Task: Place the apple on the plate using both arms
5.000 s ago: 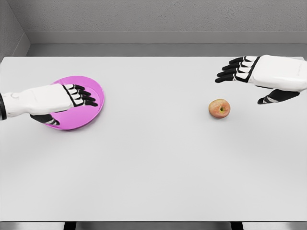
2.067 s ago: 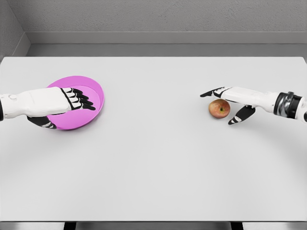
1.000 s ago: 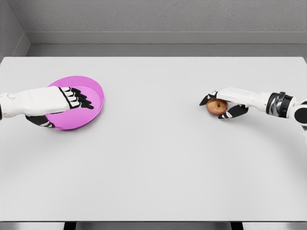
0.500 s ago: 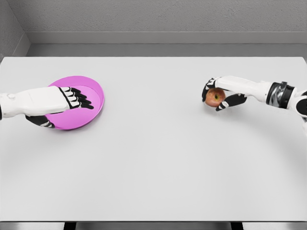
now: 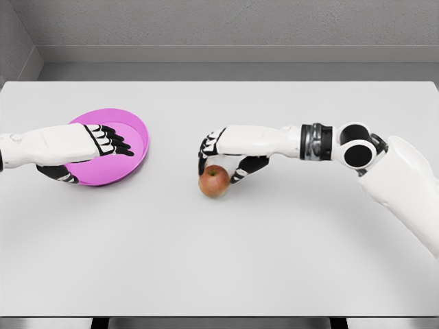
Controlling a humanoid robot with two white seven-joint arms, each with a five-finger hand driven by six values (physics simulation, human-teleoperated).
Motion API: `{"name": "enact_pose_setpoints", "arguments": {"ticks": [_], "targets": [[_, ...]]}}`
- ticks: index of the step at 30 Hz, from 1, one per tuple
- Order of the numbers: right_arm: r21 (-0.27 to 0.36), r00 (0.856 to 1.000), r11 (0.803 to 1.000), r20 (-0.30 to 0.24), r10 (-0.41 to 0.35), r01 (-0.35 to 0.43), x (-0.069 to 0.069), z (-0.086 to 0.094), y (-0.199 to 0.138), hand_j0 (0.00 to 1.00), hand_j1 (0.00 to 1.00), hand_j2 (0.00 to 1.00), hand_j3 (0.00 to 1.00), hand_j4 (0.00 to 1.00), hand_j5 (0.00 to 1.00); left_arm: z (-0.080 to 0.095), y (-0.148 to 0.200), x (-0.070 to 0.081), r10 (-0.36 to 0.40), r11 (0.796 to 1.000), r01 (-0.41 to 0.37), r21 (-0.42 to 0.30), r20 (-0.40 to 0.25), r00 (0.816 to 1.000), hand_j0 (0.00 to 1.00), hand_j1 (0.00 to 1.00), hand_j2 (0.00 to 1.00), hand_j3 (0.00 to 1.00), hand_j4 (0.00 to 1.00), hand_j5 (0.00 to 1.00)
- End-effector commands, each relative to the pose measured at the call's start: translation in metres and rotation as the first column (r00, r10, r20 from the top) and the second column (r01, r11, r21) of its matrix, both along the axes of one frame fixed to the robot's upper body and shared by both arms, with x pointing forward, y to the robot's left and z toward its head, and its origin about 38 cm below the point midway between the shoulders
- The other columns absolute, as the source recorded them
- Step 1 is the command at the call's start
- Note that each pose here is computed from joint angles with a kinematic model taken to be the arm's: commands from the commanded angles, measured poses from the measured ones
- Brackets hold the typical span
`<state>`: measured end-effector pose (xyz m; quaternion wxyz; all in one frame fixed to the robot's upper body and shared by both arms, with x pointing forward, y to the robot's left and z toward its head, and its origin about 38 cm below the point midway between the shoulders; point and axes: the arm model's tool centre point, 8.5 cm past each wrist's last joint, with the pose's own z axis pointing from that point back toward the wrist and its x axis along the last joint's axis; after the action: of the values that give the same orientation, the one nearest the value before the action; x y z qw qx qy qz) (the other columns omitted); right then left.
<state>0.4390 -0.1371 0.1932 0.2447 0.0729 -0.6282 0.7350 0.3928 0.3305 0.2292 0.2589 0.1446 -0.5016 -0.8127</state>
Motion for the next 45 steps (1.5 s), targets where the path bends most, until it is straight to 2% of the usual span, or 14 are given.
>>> {"name": "enact_pose_setpoints", "arguments": {"ticks": [1,3,4,6,7,9,12,14,18,21,27,29,36,45], "targets": [[0.011,1.0,1.0,0.003,-0.015,0.015,0.002,0.005,-0.005,1.0,1.0,1.0,1.0,1.0,1.0,0.0,0.0,0.0,0.002,1.0,-0.002,-0.005,-0.001,1.0,1.0,1.0,1.0,1.0,1.0,1.0],[0.044,0.993,0.993,0.034,-0.111,0.11,0.015,0.022,-0.042,1.0,1.0,1.0,1.0,1.0,1.0,-0.001,-0.003,0.0,-0.002,1.0,0.002,-0.011,-0.003,1.0,1.0,1.0,1.0,1.0,1.0,1.0],[0.07,0.977,0.976,0.042,-0.211,0.208,0.025,0.031,-0.079,1.0,1.0,1.0,1.0,1.0,1.0,-0.001,-0.003,0.001,-0.003,1.0,0.003,-0.013,-0.003,1.0,1.0,1.0,1.0,1.0,1.0,1.0],[0.151,0.919,0.914,0.065,-0.39,0.377,0.033,0.054,-0.15,1.0,1.0,1.0,1.0,1.0,1.0,-0.002,-0.004,0.0,-0.004,1.0,0.004,-0.012,-0.004,1.0,1.0,1.0,1.0,1.0,1.0,1.0],[0.175,0.896,0.89,0.073,-0.438,0.421,0.031,0.061,-0.173,1.0,1.0,1.0,1.0,1.0,1.0,-0.003,-0.005,0.0,-0.01,1.0,0.01,-0.006,-0.006,1.0,1.0,1.0,1.0,1.0,1.0,1.0],[0.221,0.865,0.855,0.08,-0.496,0.47,0.028,0.07,-0.197,1.0,1.0,1.0,1.0,1.0,1.0,-0.013,-0.02,0.001,-0.044,0.999,0.045,0.027,-0.051,0.998,1.0,1.0,1.0,1.0,1.0,1.0],[0.211,0.85,0.841,0.073,-0.522,0.498,0.029,0.069,-0.21,1.0,1.0,1.0,1.0,1.0,1.0,-0.021,-0.05,0.003,-0.12,0.991,0.124,0.044,-0.084,0.989,1.0,1.0,1.0,1.0,1.0,1.0],[0.208,0.849,0.84,0.07,-0.524,0.501,0.029,0.068,-0.211,1.0,1.0,1.0,1.0,1.0,1.0,-0.017,-0.087,0.01,-0.2,0.979,0.202,0.023,-0.068,0.977,1.0,1.0,1.0,1.0,1.0,1.0],[0.207,0.85,0.842,0.071,-0.521,0.499,0.029,0.068,-0.21,1.0,1.0,1.0,1.0,1.0,1.0,-0.014,-0.128,0.013,-0.284,0.959,0.284,-0.008,-0.046,0.958,1.0,1.0,1.0,1.0,1.0,1.0],[0.192,0.851,0.842,0.052,-0.522,0.504,0.025,0.057,-0.211,1.0,1.0,1.0,1.0,1.0,1.0,-0.012,-0.155,0.02,-0.321,0.947,0.32,-0.015,-0.027,0.947,1.0,1.0,1.0,1.0,1.0,1.0],[0.185,0.853,0.845,0.053,-0.519,0.502,0.023,0.055,-0.21,1.0,1.0,1.0,1.0,1.0,1.0,-0.01,-0.159,0.028,-0.313,0.95,0.313,-0.011,-0.022,0.949,1.0,1.0,1.0,1.0,1.0,1.0],[0.16,0.849,0.844,0.061,-0.526,0.511,0.02,0.055,-0.218,1.0,1.0,1.0,1.0,1.0,1.0,-0.019,-0.166,0.036,-0.307,0.95,0.307,0.056,-0.01,0.952,1.0,1.0,1.0,1.0,1.0,1.0],[0.138,0.848,0.847,0.066,-0.525,0.514,0.018,0.054,-0.222,1.0,1.0,1.0,1.0,1.0,1.0,-0.032,-0.174,0.053,-0.279,0.954,0.278,0.111,-0.004,0.96,1.0,1.0,1.0,1.0,1.0,1.0],[0.126,0.849,0.847,0.05,-0.525,0.516,0.015,0.045,-0.222,1.0,1.0,1.0,1.0,1.0,1.0,-0.037,-0.196,0.052,-0.317,0.938,0.308,0.157,0.03,0.948,1.0,1.0,1.0,1.0,1.0,1.0]]}}
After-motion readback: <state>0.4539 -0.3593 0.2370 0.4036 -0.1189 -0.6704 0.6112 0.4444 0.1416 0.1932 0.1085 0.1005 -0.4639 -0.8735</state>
